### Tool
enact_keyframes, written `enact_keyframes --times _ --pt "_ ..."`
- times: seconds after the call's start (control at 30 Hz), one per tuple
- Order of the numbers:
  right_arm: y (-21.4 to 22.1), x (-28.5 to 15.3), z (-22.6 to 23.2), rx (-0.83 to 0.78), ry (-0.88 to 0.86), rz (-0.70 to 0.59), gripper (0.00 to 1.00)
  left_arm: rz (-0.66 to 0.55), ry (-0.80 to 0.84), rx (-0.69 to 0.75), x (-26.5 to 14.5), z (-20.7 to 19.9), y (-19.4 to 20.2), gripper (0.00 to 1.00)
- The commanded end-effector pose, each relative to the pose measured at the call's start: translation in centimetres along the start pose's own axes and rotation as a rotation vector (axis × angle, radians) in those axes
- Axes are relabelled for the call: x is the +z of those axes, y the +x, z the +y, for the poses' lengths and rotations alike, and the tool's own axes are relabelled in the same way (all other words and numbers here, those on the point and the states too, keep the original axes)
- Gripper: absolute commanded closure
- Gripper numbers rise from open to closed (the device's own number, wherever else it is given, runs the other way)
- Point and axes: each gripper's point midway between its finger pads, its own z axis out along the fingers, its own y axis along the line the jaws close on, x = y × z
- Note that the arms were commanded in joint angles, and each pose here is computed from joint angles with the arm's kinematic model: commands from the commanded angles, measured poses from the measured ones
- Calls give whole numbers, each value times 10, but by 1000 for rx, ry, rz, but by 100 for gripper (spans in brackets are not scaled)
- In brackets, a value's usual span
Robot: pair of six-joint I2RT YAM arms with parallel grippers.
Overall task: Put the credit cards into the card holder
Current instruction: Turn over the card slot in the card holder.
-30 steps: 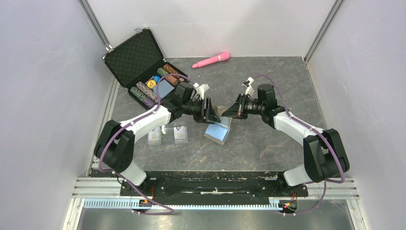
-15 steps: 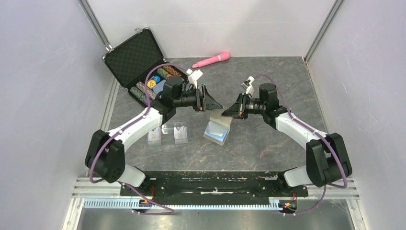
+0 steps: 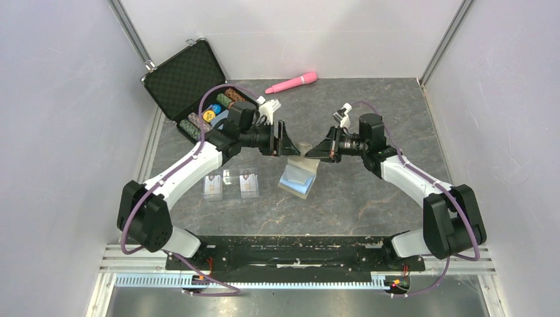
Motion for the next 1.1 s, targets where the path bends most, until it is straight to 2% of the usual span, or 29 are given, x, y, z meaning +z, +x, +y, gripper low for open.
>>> enact_keyframes --times 0.0,0.13,0.23,0.5,1.07 --pt "-7 -3 20 -77 -45 -25 100 125 -93 26 -17 13 26 31" --pt "-8 -2 13 -81 -19 -28 100 194 -112 -39 -21 19 48 32" --pt "-8 -2 9 -86 -3 -23 100 217 -68 -70 -17 15 57 33" --pt "-3 -2 0 -91 28 -3 100 165 31 -92 -6 -2 45 35" --pt "-4 -2 0 -97 29 -4 100 188 -42 -91 14 16 53 35"
